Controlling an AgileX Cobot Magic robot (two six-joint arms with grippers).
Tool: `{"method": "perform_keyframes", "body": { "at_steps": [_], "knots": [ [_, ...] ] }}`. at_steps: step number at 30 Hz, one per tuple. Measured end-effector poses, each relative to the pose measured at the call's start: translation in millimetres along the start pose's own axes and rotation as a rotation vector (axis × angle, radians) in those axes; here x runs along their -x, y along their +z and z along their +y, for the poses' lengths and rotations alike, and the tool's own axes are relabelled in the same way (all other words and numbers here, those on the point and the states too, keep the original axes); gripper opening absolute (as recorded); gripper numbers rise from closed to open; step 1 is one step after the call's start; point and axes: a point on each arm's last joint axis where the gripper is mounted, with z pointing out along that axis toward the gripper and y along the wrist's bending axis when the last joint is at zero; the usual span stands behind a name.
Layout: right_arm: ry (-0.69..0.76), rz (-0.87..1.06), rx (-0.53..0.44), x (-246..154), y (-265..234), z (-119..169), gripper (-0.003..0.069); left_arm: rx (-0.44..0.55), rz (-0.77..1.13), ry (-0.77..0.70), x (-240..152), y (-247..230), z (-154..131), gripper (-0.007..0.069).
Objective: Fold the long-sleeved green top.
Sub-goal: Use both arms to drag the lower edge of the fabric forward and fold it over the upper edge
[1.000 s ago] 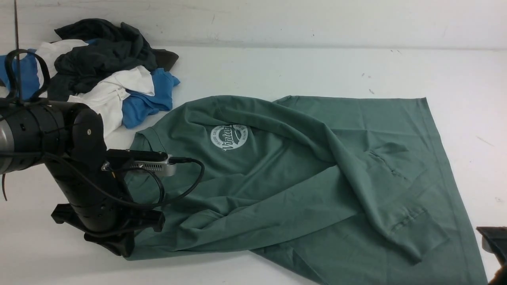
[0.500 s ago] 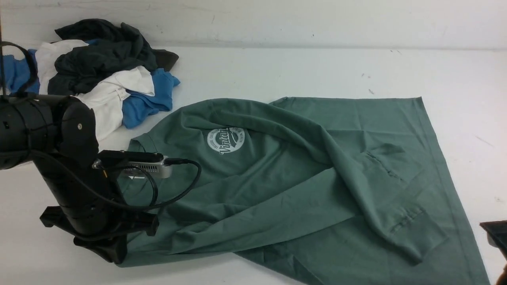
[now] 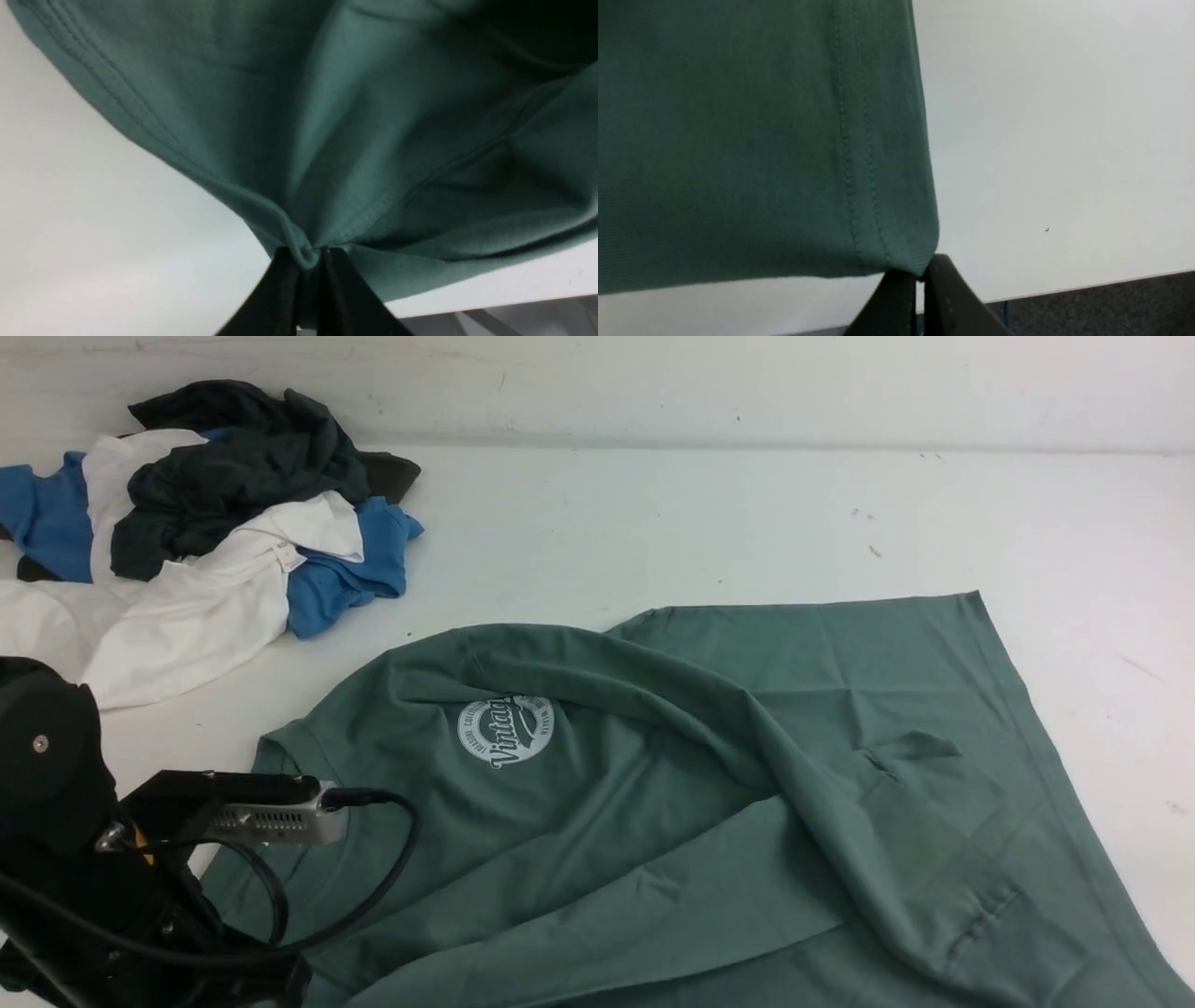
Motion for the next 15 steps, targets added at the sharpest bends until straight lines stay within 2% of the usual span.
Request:
{"method": "perform_keyframes", "body": {
  "at_steps": [7,13,15],
  "knots": [
    [0.035,-0.113,0.018,32,-41,-2,0.0002,-0.016,-0.094,0.019,20,-32,-8,0.0027],
    [0.053,-0.187,0.032,80,-72,1,0.0002,-0.023,-0.129,0.030,48,-53,-15,0.0027],
    [0.060,-0.213,0.037,109,-84,4,0.0002,-0.027,-0.153,0.035,70,-63,-19,0.0027]
  ]
}}
